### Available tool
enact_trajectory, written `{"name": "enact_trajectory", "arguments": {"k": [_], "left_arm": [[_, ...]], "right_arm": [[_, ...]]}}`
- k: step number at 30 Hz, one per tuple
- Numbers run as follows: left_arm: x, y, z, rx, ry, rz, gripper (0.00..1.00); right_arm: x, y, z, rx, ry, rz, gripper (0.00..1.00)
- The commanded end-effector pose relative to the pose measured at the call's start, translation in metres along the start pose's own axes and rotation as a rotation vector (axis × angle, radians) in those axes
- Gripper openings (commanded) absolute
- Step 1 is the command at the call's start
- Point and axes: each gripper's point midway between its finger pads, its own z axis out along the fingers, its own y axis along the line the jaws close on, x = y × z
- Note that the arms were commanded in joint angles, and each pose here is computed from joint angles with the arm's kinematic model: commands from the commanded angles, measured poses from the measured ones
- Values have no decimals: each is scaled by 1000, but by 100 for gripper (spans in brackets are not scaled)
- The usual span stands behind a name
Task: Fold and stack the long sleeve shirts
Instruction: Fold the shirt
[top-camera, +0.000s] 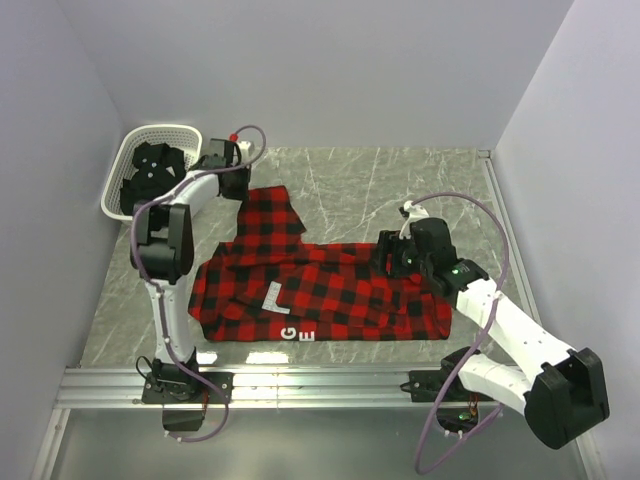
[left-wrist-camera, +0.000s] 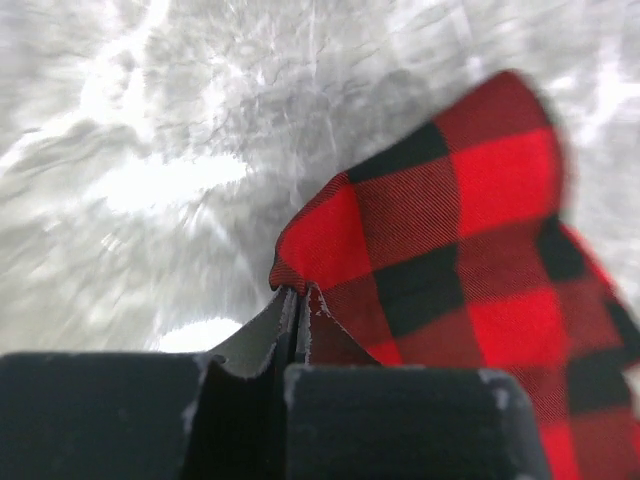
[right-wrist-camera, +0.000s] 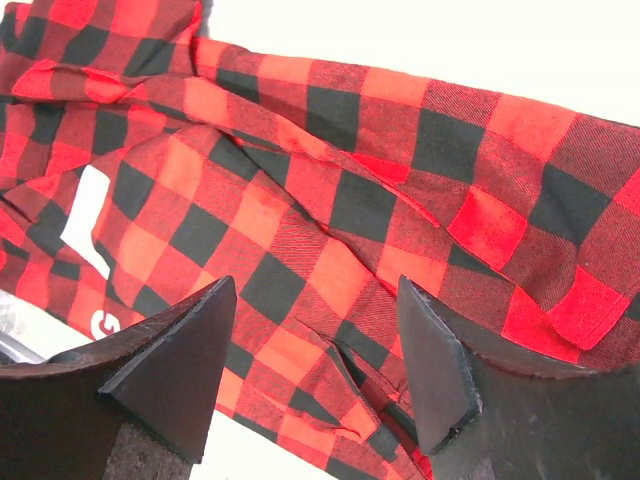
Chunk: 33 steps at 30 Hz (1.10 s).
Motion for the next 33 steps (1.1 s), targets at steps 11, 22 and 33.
{"name": "enact_trajectory", "arguments": {"k": [11, 22, 33], "left_arm": [[-13, -111, -214, 210, -243, -11, 1], [123, -165, -271, 486, -116, -165, 1], [174, -192, -305, 690, -7, -259, 4]], "right_arm": [[-28, 25, -19, -85, -105, -37, 71], [-29, 26, -25, -90, -124, -21, 70], [-22, -7, 2, 116, -49, 108, 69]]}}
